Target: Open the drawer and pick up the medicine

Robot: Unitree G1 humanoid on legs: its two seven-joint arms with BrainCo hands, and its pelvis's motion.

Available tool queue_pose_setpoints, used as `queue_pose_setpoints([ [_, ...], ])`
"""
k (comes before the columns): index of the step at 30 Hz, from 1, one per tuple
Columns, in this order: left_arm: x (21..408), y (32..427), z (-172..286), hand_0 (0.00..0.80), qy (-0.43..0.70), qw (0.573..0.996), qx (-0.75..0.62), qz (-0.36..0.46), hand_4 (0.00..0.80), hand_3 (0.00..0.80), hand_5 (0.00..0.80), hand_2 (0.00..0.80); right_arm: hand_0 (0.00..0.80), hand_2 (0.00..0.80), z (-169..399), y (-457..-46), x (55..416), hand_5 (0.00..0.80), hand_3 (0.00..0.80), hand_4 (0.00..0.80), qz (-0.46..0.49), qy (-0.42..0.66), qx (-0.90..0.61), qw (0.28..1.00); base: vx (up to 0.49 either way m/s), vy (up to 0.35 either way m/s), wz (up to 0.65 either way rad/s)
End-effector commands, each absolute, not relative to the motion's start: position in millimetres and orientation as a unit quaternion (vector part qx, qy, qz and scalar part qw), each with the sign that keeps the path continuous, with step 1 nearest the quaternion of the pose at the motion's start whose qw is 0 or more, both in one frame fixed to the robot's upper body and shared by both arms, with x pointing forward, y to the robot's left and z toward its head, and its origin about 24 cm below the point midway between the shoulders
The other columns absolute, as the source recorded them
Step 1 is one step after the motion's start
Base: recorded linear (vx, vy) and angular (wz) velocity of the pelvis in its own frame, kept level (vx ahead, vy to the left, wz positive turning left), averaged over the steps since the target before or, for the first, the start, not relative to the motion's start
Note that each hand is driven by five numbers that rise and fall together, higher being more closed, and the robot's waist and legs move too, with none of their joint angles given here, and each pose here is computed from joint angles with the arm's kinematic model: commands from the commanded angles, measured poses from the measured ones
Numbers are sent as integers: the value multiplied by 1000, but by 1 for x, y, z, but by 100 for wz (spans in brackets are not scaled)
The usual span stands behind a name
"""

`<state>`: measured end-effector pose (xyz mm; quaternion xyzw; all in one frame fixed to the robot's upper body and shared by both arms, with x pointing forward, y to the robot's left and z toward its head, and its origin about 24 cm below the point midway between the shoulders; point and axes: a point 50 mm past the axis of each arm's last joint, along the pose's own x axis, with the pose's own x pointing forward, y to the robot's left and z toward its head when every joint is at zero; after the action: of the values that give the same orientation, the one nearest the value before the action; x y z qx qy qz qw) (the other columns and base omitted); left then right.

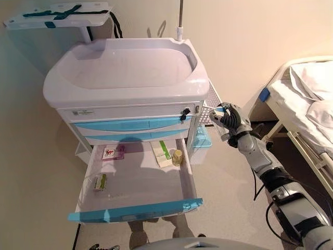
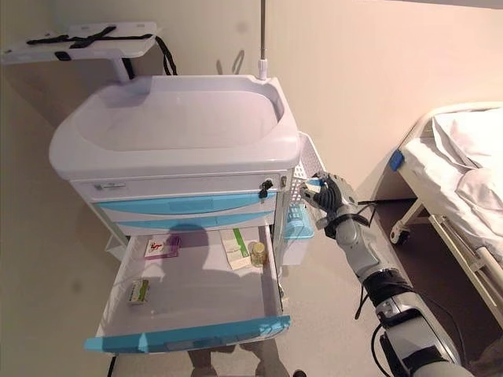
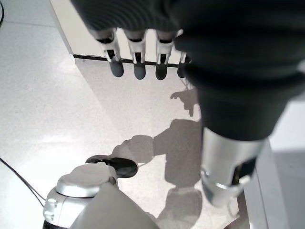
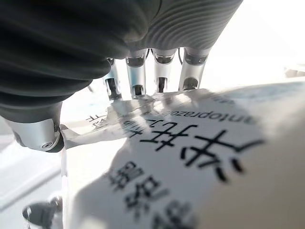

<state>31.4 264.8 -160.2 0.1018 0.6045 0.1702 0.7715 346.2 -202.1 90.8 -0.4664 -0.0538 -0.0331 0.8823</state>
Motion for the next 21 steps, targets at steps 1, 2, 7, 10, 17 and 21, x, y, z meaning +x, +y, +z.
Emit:
queue_pose_setpoints([
  [1,36,280,-156,0,610,762,143,164,0,0,0,0,800,800,145,-199,365,800,800,800,-75,-138,-453,878,0,0,0],
  [2,36,280,-156,0,610,762,143,164,0,0,0,0,800,800,145,-198,365,800,800,800,-75,-138,-453,878,0,0,0],
  [7,31,280,-157,0,618,755,150,159,0,0,0,0,800,800,157,-198,369,800,800,800,-84,-153,-454,874,3,3,1],
  [10,25,281,-157,0,627,747,159,152,0,0,0,0,800,800,170,-199,372,800,800,800,-90,-167,-459,868,0,0,0],
  [17,19,280,-158,0,639,737,164,148,0,0,0,0,800,800,192,-193,376,800,800,800,-96,-198,-460,860,0,0,0],
  [21,19,280,-158,0,638,737,166,147,0,0,0,0,800,800,209,-189,379,800,800,800,-99,-221,-463,853,0,0,0],
])
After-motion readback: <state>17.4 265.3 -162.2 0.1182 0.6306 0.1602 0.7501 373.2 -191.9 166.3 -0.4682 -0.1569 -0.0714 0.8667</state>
